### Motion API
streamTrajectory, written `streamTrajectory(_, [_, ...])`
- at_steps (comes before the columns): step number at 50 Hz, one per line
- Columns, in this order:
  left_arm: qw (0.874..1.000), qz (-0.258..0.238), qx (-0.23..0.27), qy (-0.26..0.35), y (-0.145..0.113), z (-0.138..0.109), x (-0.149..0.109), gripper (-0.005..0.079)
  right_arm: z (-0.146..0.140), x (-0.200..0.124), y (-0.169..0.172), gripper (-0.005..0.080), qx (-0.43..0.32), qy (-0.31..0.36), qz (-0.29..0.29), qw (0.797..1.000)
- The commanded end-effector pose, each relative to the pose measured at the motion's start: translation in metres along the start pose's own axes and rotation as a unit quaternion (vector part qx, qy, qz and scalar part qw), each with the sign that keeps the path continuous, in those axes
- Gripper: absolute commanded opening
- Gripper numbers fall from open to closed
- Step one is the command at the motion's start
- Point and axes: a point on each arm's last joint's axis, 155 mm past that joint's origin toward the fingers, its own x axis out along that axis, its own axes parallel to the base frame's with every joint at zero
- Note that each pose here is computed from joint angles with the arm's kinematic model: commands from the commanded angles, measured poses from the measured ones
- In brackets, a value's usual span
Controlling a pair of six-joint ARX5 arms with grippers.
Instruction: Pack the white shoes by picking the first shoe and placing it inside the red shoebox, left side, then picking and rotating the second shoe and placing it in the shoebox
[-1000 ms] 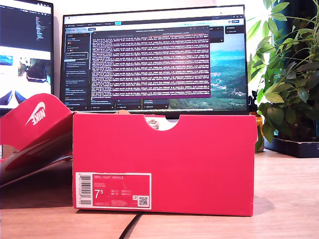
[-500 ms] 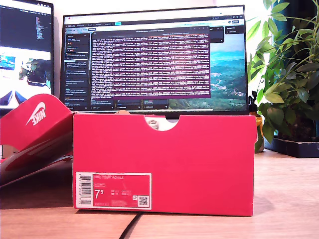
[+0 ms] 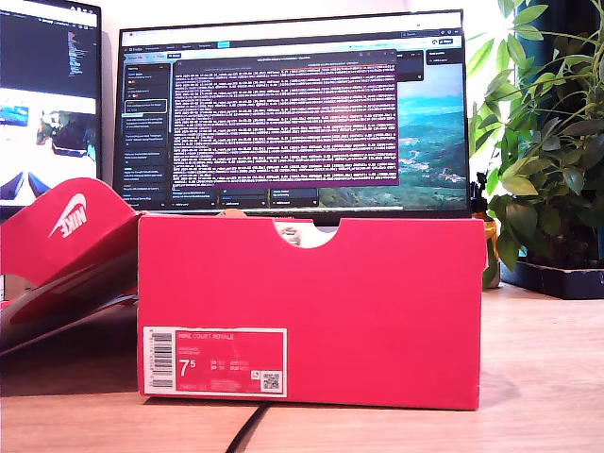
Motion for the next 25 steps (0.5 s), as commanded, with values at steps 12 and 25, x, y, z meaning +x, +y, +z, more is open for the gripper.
streamTrajectory(12, [1.0, 0.0, -0.016, 0.019, -0.0006, -0.0193, -0.0035, -0.0019, -0.0007, -0.0007, -0.0006, -0.0012, 0.002, -0.004, -0.001, 1.0])
streamTrajectory(25, [1.0, 0.0, -0.018, 0.018, -0.0008, -0.0188, -0.0038, -0.0019, -0.0008, -0.0007, 0.0018, -0.0012, 0.012, -0.004, 0.004, 1.0])
